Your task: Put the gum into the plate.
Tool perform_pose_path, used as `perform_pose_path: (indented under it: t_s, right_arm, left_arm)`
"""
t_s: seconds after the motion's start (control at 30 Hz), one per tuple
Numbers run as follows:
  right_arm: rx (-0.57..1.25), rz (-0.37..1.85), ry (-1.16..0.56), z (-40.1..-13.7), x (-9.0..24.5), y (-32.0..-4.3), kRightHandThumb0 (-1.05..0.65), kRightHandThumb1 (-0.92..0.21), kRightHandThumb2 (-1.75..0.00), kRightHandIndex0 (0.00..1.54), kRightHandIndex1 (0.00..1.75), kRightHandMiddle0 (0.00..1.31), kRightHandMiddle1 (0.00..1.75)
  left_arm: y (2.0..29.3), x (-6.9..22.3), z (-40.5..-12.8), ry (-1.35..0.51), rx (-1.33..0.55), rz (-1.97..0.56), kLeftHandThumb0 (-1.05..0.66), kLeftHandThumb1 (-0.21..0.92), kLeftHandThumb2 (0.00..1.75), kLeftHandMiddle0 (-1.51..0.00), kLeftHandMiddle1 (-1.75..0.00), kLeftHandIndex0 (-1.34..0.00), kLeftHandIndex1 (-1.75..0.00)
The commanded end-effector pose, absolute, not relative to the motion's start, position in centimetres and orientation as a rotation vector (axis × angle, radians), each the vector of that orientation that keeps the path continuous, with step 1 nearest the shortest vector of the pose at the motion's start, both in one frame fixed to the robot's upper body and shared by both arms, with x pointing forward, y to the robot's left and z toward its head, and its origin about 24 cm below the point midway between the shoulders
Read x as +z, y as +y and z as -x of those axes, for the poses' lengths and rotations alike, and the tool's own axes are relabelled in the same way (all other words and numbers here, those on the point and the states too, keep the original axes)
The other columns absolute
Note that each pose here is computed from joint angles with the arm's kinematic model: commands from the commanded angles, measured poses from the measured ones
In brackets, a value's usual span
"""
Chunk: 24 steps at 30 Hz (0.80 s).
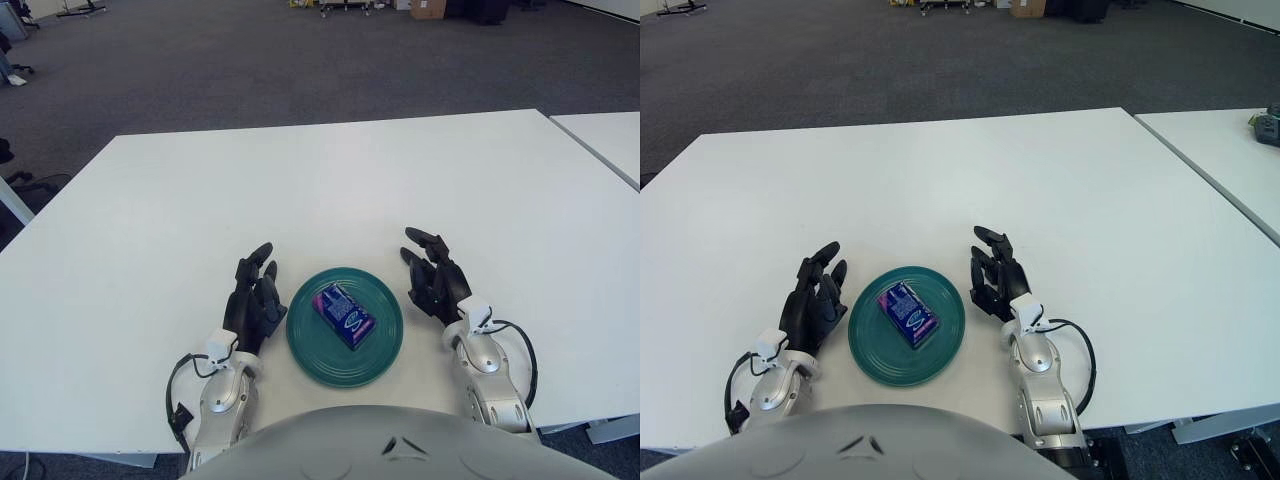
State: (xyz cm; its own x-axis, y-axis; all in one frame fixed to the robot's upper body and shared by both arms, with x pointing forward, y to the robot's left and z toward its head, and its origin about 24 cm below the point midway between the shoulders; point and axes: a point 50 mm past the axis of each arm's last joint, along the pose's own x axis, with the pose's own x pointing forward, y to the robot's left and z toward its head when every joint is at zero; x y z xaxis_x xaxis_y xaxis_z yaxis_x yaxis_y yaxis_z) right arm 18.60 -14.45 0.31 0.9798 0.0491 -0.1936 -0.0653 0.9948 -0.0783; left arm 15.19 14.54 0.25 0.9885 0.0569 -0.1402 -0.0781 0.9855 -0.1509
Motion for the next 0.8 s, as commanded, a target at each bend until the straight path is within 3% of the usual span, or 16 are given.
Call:
perform_pose_path:
  t_s: [0.0,0.77]
  right_arm:
    - [0.034,0.079,0.3,-17.72,-1.45,-14.91,-0.6,-0.92,-0.83,0.38,0.0,0.0,0.63]
    - [0.005,0.045,0.28,-17.93,-1.48,-14.69,-0.62,-0.92,-0.84,0.32,0.01,0.0,0.6]
  left_arm:
    - [14.71,-0.4,-14.89,0.199,0.053,0.152,-0.88,0.92,0.96,-0.31,0.0,0.0,-0.78]
    - [14.92,0.02,-14.85,0.167,0.042,0.165,-0.93,0.92,0.98,-0.32,0.0,0.0,-0.76]
